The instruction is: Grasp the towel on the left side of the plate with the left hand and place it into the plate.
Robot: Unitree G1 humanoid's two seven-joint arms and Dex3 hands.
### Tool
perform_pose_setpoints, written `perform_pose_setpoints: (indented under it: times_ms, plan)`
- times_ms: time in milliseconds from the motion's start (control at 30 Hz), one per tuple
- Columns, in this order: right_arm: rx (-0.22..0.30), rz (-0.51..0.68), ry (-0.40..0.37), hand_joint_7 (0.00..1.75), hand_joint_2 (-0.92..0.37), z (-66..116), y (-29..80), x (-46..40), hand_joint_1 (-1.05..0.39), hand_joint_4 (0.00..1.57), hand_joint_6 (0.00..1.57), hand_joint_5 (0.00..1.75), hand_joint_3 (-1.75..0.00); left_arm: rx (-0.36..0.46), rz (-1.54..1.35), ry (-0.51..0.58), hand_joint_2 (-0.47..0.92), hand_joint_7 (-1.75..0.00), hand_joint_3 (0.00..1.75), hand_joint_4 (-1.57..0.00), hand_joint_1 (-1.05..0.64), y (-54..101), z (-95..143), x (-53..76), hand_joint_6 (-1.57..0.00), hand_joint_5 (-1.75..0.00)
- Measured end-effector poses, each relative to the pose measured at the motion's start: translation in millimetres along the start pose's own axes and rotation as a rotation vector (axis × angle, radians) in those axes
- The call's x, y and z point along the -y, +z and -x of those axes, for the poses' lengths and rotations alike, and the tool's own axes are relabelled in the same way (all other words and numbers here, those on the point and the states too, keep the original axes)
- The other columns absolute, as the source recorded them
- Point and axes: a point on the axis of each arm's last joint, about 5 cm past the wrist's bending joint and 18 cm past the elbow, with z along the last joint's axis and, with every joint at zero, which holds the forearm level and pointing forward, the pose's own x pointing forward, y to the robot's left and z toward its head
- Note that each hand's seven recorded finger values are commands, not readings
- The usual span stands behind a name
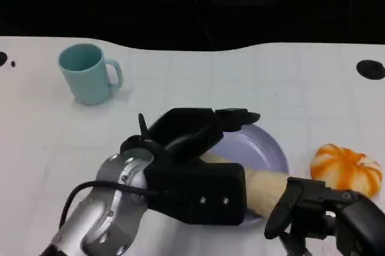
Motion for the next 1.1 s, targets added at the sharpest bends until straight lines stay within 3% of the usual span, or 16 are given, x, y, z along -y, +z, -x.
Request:
perform_pose_setpoints:
  times_ms: [300, 667, 933, 1100]
  plan:
    - [0.001, 0.002, 0.0, 1.32, -0.56, 0.1, 0.2, 0.2, -0.15, 0.77, 0.71, 1.65, -1.06, 0.005, -0.06, -0.032, 0.92, -0.02, 0.2, -0.15, -0.74, -3.3, 15.8, -21.8, -0.2, -0.49]
    - [0.004, 0.01, 0.002, 1.32, -0.56, -0.7, 1.2, 0.8, -0.14, 0.77, 0.71, 1.64, -1.06, 0.027, 0.075, 0.069, 0.92, -0.07, 0.19, -0.23, -0.6, -8.9, 57.1, -50.4, -0.31, -0.62]
    - [0.002, 0.008, 0.003, 1.32, -0.57, -0.6, 1.4, 1.0, -0.14, 0.77, 0.71, 1.65, -1.05, 0.034, 0.407, 0.171, 0.92, -0.14, 0.12, -0.44, -0.4, -20.8, 94.4, -38.1, -0.49, -0.79]
    - [0.002, 0.007, 0.004, 1.32, -0.56, -0.7, 1.5, 1.2, -0.13, 0.77, 0.71, 1.66, -1.06, 0.056, 0.648, 0.33, 0.91, -0.3, 0.18, -0.67, -0.27, -19.0, 112.4, -23.0, -0.75, -1.01]
